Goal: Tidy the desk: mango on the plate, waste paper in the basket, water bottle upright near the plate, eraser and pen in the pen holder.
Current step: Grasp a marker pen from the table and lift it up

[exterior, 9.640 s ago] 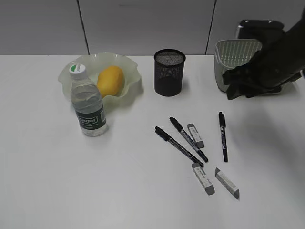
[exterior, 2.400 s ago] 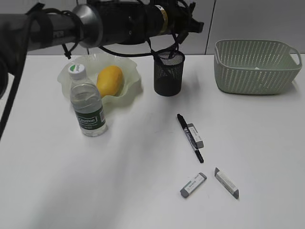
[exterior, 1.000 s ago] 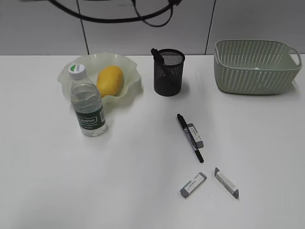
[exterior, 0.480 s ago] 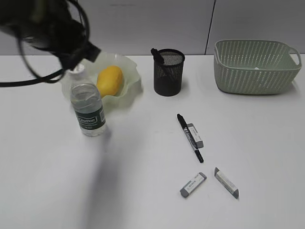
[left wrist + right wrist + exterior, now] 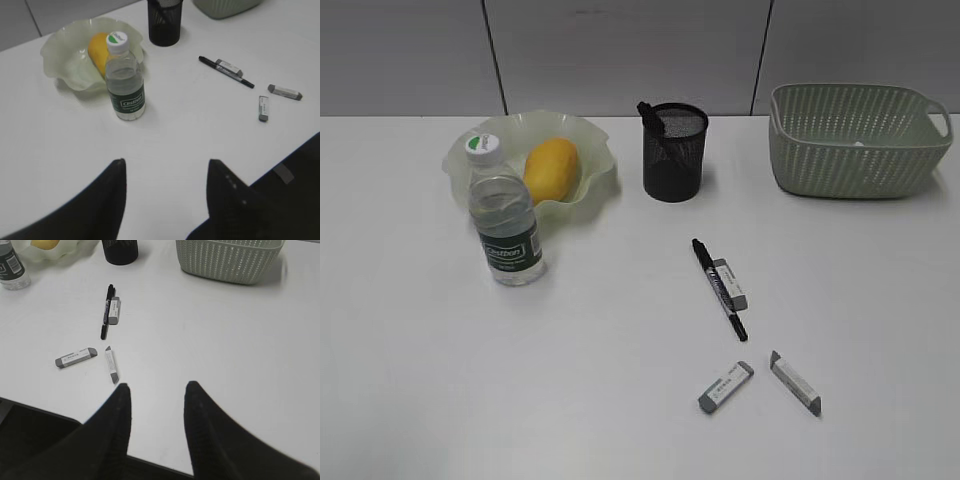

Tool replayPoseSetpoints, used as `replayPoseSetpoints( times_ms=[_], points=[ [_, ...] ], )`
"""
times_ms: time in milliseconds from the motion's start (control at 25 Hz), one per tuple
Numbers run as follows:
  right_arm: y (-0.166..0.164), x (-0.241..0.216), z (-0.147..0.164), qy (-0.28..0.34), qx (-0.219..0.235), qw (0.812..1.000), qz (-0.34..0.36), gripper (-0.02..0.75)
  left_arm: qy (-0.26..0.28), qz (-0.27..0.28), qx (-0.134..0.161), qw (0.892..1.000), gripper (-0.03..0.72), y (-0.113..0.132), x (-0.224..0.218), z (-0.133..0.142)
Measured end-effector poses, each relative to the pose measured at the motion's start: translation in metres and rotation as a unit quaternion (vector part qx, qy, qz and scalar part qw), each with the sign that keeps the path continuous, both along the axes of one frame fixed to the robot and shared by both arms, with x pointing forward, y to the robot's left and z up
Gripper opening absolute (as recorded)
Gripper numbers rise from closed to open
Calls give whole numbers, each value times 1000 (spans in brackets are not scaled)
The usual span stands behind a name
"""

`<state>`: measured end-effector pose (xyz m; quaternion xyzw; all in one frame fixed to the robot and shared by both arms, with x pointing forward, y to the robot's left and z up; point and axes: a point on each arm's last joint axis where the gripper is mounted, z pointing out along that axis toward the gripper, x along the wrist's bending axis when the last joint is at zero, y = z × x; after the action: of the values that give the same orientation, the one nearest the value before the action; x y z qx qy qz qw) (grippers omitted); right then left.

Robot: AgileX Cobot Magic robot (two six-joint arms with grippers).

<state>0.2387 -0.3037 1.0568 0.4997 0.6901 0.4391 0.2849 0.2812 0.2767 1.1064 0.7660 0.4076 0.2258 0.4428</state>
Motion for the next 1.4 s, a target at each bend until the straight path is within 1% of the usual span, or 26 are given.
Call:
replayPoseSetpoints(
  times_ms=[80,240,320,400,800,920,1040,1120,1200,1280,1320,1400],
  points=[
    [0,0,0,0,0,1000,0,295,-27,-7,-11,1000,429,16,-18,-6],
    [0,0,0,0,0,1000,0,295,-37,-11,-13,999,461,30,-34,-29],
    [0,0,0,0,0,1000,0,295,-26,-12,-7,1000,465,30,-35,-39],
    [0,0,0,0,0,1000,0,295,-24,-13,-5,1000,466,30,-35,-42],
    [1,2,4,-8,3,1000,1,295,-21,-14,-7,1000,466,30,-35,-42],
    [7,16,11,3,-7,1000,2,295,-22,7,-10,1000,466,30,-36,-42],
    [22,48,16,34,-25,999,6,295,-40,59,-25,997,466,35,-44,-42],
    [37,81,14,77,-49,996,8,295,-47,108,-29,993,466,36,-48,-43],
    [52,116,9,121,-75,990,11,295,-47,153,-28,987,466,35,-49,-43],
    [72,159,-2,175,-99,979,14,295,-48,197,-27,979,466,34,-50,-43],
    [81,179,-3,186,-104,977,15,295,-48,211,-26,976,466,34,-51,-43],
    [102,224,-15,222,-120,968,17,297,-48,229,-27,972,466,33,-51,-43]
  ],
)
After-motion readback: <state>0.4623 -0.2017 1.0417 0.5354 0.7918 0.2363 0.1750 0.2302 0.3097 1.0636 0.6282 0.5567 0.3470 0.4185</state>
